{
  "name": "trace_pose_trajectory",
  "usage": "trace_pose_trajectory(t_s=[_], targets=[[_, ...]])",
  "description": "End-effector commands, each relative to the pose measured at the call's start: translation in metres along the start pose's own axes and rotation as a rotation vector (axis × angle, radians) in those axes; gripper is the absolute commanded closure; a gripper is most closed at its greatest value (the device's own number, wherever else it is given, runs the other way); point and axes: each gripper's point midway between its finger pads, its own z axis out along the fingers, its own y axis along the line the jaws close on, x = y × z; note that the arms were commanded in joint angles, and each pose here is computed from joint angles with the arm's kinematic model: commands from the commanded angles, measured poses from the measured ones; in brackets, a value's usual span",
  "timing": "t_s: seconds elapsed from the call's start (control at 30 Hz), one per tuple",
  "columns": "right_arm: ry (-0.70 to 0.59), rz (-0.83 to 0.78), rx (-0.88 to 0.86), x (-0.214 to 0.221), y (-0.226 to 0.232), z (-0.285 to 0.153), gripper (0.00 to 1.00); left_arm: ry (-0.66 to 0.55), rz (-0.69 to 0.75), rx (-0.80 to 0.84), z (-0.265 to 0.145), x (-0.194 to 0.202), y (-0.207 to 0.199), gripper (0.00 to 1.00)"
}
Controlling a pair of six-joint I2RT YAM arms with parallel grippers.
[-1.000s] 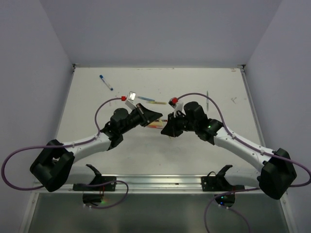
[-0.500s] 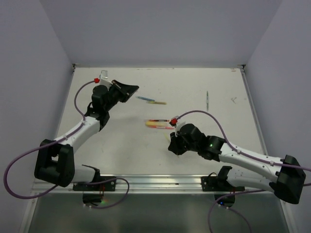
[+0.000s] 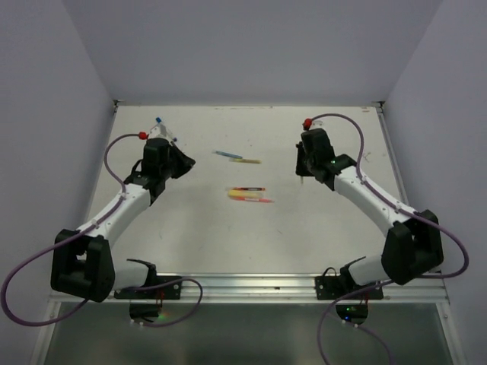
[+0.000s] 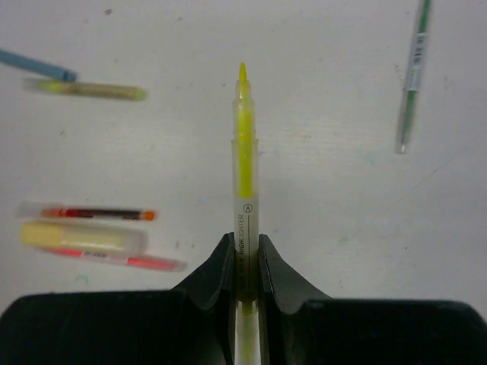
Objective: Open the pen caps
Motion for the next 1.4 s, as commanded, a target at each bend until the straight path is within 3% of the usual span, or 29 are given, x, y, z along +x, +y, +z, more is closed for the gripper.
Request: trace_pose_trajectory(t_s=[0.0,0.23,0.4,0.47,0.6,0.83,1.37], targets=[[-0.05,0.005,0.163,-0.039,-0.045,0.025,1.0,-0.076,0.103,-0.249,-0.013,-0.015,0.054,1.0],[-0.038,0.114,0.323,-0.051,-0.132,0.071,1.0,-0.083,0.1,-0.539,-0.008,-0.034,0.134,1.0],[0.027,0.128,0.373,-0.046,-0.16,0.094,1.0,-0.107,0.074,-0.565,0.008,-0.061,0.16,1.0],[0.027,0.135,0.35,-0.057,-0.157,0.102,1.0,-0.081,0.046,-0.637,0.013,-0.064,0.189,1.0],[0.075,0.105,0.406,-0.052,-0.173,0.123,1.0,-0.033,0.005,-0.63,0.031,-0.064,0.214,1.0],[0.096,0.116,0.421,-0.045,-0.193,0.143,1.0,-0.017,-0.001,-0.559,0.053,-0.071,0.226,1.0],[0.154,0.102,0.406,-0.037,-0.199,0.167,1.0,0.069,-0.071,-0.326,0.1,-0.056,0.208,1.0]])
